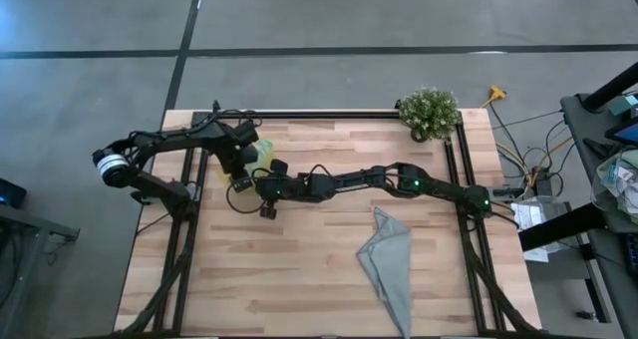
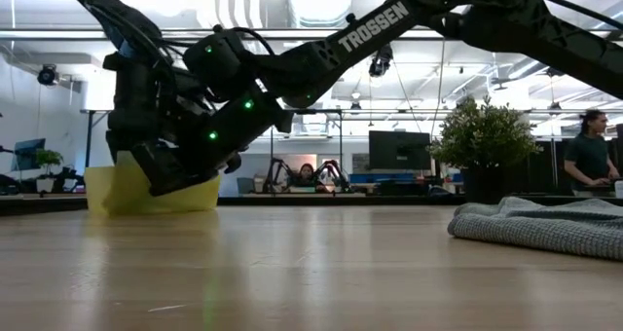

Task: Roll microfiber towels into tight, uniform cylinder then place into a basket
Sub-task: Put the rolled green towel into the yellow bin, then fold the gray towel

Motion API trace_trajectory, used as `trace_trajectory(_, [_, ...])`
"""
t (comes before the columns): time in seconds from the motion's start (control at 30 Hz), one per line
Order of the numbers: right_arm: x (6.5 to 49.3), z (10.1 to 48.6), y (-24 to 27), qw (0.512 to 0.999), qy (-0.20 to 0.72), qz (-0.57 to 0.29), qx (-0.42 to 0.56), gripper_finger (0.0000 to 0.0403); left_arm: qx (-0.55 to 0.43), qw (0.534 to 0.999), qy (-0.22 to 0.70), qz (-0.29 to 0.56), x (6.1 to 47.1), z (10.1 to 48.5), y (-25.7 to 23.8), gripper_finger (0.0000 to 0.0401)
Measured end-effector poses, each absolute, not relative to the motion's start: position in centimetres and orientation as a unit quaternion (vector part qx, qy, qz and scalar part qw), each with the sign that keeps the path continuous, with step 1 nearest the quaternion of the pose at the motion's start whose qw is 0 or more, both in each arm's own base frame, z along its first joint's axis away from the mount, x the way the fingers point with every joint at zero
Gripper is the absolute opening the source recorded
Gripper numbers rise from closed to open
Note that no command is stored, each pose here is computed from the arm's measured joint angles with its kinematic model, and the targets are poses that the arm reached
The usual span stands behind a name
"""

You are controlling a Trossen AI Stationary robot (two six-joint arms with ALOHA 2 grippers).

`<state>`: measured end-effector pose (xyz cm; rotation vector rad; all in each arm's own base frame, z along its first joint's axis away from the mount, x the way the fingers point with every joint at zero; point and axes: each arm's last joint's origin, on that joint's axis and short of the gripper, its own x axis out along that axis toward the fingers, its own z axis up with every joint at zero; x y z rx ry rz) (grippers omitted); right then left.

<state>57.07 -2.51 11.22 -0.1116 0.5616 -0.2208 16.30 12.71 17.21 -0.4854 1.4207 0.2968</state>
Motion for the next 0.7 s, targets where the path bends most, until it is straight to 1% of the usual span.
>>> trace_trajectory(0.1, [57.0,11.2,-2.5,0.953,0.278,-0.108,-0.058,0.0009,-0.199,0.727,0.639,0.154,16.1,17.9,12.7,0.0067])
trace_trajectory(0.2, [57.0,11.2,-2.4,0.951,0.284,-0.106,-0.061,0.0009,-0.182,0.722,0.644,0.173,15.7,18.8,12.6,0.0067])
trace_trajectory(0.33, [56.8,11.4,-2.3,0.944,0.308,-0.102,-0.066,0.0009,-0.165,0.721,0.644,0.193,15.0,20.3,12.2,0.0067])
trace_trajectory(0.53, [56.5,12.6,-1.8,0.931,0.342,-0.088,-0.094,0.0009,-0.145,0.771,0.581,0.217,13.9,23.4,11.3,0.0067])
trace_trajectory(0.63, [55.9,14.2,-1.5,0.919,0.365,-0.098,-0.112,0.0009,-0.155,0.804,0.527,0.228,13.3,24.7,10.7,0.0067])
trace_trajectory(0.7, [55.3,15.7,-1.5,0.909,0.376,-0.116,-0.135,0.0009,-0.163,0.824,0.496,0.22,12.9,25.3,10.1,0.0067])
